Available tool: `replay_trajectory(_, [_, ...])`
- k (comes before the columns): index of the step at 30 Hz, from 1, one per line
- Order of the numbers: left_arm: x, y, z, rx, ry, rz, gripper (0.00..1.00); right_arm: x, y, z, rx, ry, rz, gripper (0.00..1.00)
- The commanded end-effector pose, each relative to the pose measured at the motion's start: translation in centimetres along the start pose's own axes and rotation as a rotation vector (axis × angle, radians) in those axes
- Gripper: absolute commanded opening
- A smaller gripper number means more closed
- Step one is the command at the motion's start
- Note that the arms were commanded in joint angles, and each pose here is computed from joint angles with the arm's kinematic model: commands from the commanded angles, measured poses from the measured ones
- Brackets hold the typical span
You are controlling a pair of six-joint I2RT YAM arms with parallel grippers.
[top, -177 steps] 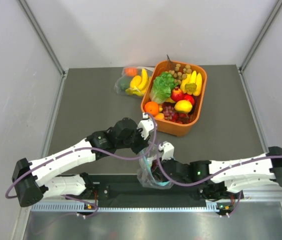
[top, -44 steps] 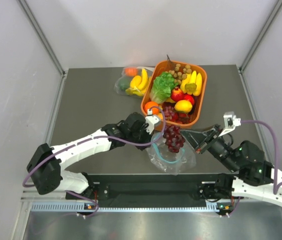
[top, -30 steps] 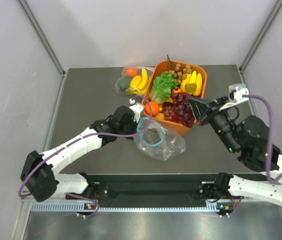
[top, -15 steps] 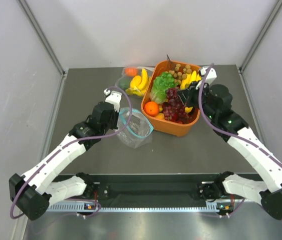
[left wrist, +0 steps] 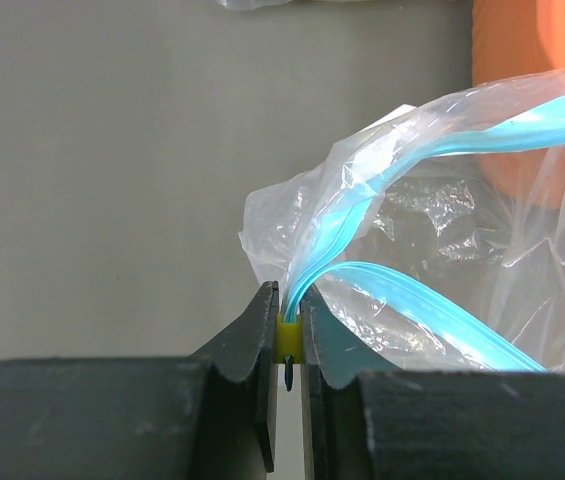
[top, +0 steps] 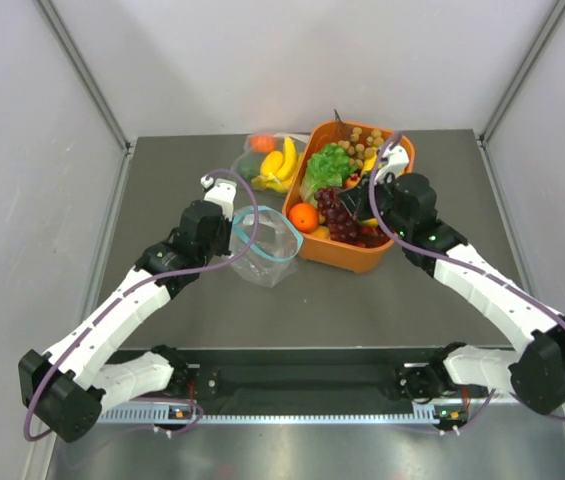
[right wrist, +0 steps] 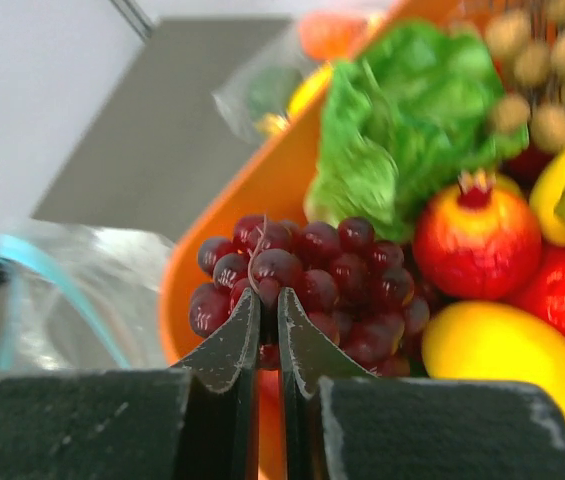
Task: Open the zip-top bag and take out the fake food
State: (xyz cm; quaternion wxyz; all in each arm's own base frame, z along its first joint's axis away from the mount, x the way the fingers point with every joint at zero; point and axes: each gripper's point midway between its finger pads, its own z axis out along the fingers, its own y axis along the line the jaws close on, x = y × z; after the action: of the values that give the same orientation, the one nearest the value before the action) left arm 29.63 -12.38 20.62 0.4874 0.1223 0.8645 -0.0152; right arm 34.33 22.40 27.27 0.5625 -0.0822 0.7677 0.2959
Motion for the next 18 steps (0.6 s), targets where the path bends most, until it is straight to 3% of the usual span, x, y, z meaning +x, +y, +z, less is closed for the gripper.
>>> replay_trajectory(1, [-0.5, 0.1, 0.0, 0.003, -0.022, -0.007, 0.04, -0.2, -1.6, 1.2, 0.049, -0.043, -0.001, 0.0])
replay_trajectory(6, [-0.5, -0.1, 0.0, 0.013, -0.018, -0.008, 0.1, 1.4, -3.9, 1.2, 0.169, 0.009, 0.002, 0.0])
replay_trajectory(8, [-0.5, -0.2, 0.0, 0.018, -0.017, -0.008, 0.25, 1.1, -5.0, 0.8, 0.229, 0.002, -0.006, 0.02])
replay_trajectory(10, [-0.5, -0.4, -0.1, 0.029, -0.019, -0.008, 0.36, 0.9, -5.0, 0.3, 0.236, 0.002, -0.023, 0.14])
replay_trajectory(11, [-0.5, -0.5, -0.1, 0.033, -0.018, -0.007, 0.46, 0.6, -4.8, 0.2, 0.226, -0.005, -0.027, 0.28])
replay_trajectory(14, [-0.7, -0.5, -0.2, 0.039, -0.024, -0.01, 0.6, 0.2, -4.0, -0.9, 0.196, -0.002, -0.036, 0.52])
replay_trajectory(18, [-1.0, -0.6, -0.5, 0.052, -0.041, -0.011, 0.76, -0.7, -3.6, -2.1, 0.188, 0.0, -0.064, 0.75])
